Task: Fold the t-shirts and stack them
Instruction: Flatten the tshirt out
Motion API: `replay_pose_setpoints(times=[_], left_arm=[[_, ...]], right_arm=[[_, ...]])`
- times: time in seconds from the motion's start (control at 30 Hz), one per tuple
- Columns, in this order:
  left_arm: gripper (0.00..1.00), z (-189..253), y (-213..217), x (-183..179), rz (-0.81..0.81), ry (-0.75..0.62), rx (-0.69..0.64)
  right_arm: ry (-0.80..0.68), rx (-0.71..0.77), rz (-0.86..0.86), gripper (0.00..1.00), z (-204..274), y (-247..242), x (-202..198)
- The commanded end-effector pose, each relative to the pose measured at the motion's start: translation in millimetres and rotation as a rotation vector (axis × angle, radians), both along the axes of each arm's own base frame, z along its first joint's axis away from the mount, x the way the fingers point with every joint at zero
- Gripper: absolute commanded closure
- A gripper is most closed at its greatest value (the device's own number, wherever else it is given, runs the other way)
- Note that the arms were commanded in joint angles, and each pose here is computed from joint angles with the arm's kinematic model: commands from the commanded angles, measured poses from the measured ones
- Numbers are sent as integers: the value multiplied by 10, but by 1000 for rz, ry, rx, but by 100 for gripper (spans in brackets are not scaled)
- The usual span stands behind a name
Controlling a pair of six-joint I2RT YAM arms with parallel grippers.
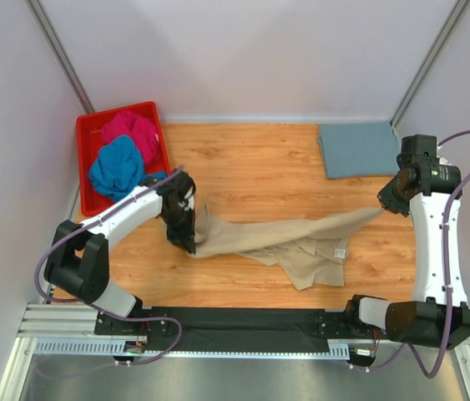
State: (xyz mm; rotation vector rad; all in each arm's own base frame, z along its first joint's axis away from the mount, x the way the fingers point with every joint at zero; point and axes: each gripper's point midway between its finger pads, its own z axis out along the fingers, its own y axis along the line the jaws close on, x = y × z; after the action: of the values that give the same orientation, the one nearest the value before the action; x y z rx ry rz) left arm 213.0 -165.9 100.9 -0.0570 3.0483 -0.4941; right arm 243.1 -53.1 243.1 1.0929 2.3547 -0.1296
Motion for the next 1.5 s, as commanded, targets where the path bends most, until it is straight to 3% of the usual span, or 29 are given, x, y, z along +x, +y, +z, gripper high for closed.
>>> replay_pose_setpoints(times=[0.0,0.03,0.13,0.27,0.37,0.57,0.93,1.47], left_arm=[[73,-203,-23,-403,40,115,8],[56,-210,22,-428,46,117,29],[45,-75,135,-284,50,55,104],[45,332,-2,240,33,-97,94],[45,397,-143,565,-28,-141,88],[46,195,-204,955,-159,-173,201],[42,-268,-439,1117,-292,-167,292],[40,-587,-550,1218,-351,-179,378]], right_arm=[[108,-3,-7,100,-94,7,-393],[112,13,-5,100,-120,36,-409],[115,94,15,100,-224,198,-477],[123,136,17,100,-375,286,-584],[141,146,19,100,-462,310,-650],[137,156,27,100,-516,342,-693],[159,161,30,100,-705,370,-859],[180,172,28,100,-827,417,-1061]])
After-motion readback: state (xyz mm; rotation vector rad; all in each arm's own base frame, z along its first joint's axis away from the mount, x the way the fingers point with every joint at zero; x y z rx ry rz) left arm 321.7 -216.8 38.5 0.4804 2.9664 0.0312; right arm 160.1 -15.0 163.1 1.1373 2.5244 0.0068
